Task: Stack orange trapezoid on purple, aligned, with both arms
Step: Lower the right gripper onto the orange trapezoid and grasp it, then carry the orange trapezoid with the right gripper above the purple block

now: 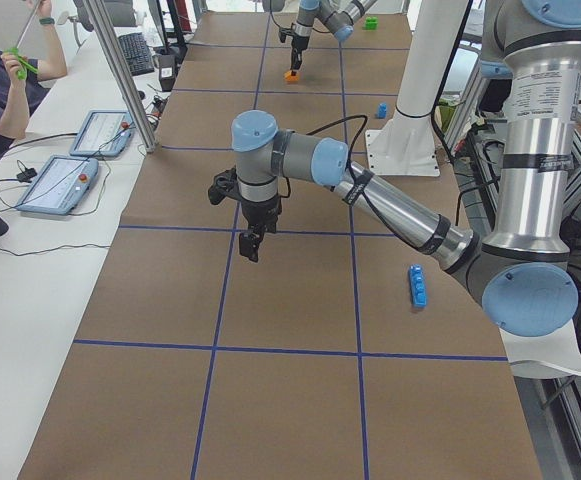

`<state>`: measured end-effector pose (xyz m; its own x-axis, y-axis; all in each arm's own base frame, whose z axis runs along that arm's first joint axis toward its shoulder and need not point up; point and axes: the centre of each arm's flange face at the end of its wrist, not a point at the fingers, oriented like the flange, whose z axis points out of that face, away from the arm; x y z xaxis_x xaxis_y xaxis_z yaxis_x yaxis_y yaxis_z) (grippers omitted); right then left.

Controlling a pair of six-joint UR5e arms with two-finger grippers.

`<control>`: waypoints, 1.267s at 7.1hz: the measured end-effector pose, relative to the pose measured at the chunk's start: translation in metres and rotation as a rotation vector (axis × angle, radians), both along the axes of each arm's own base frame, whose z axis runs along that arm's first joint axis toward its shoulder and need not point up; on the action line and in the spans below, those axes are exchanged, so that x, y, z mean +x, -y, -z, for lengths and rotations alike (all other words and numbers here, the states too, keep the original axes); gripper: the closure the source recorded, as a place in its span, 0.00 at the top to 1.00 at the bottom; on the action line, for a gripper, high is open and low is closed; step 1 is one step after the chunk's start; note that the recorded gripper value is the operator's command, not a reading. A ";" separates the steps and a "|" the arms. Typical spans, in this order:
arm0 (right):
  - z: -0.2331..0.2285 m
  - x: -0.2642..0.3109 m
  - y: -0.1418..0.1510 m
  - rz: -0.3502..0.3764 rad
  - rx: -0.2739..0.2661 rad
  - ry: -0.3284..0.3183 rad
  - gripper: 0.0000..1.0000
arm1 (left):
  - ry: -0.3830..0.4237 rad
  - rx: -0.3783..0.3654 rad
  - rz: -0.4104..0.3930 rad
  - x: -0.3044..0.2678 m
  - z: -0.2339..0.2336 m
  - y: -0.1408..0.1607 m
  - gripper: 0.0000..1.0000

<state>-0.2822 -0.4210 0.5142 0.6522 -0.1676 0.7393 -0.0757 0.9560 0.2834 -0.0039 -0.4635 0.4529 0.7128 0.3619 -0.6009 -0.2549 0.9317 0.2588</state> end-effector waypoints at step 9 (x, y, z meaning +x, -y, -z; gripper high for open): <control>0.332 -0.168 0.012 -0.039 -0.202 0.041 0.00 | -0.045 0.037 0.062 -0.082 -0.128 -0.005 1.00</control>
<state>-0.4505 -0.4334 0.1818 0.6242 0.0116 0.7812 -0.1209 0.9893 0.0820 -0.0859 -0.4584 0.5808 0.7069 0.3407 -0.6199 -0.1843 0.9348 0.3036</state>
